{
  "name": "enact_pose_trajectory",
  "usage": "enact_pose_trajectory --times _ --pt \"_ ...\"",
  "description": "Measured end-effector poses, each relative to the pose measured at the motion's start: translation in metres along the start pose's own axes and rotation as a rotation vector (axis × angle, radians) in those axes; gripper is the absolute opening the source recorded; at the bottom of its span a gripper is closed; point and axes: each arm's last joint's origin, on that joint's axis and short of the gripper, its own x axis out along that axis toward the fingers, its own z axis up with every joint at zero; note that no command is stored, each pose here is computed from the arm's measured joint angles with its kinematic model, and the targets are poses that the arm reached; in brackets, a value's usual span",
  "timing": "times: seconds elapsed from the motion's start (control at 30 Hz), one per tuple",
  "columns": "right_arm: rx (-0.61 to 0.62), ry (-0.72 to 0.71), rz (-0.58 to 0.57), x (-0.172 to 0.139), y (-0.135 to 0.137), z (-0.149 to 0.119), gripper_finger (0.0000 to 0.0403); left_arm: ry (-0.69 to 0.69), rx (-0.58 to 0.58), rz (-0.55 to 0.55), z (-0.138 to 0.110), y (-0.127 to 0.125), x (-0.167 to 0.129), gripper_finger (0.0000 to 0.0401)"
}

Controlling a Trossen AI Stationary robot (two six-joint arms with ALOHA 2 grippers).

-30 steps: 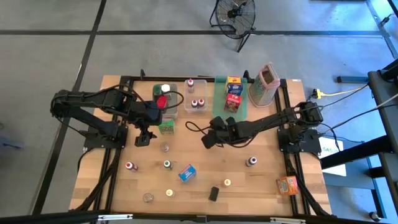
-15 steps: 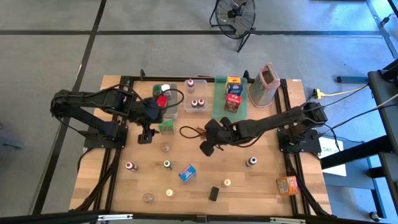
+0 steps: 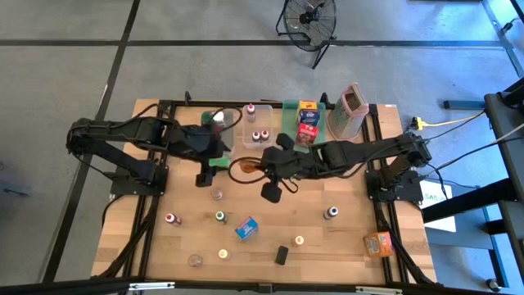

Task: Pick & Place Kitchen Items
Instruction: Put the brown seasoning pack into the gray bin

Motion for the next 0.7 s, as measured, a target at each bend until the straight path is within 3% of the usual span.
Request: enact_pose_trajectory --times 0.17,0.33,0.7 --pt "-0.048 0.011 0.005 -0.001 -0.001 0.000 0.0001 -0.142 -0.028 0.036 0.013 0.001 -0.003 0.0263" --pt "-0.098 0.022 0.001 0.000 -0.003 -0.001 0.0000 -0.257 -0.044 -0.014 0.024 0.000 -0.005 0.0263" --pt "-0.178 0.020 0.051 0.006 -0.020 0.006 0.0000 -0.245 -0.045 0.009 0.029 -0.002 0.009 0.0263"
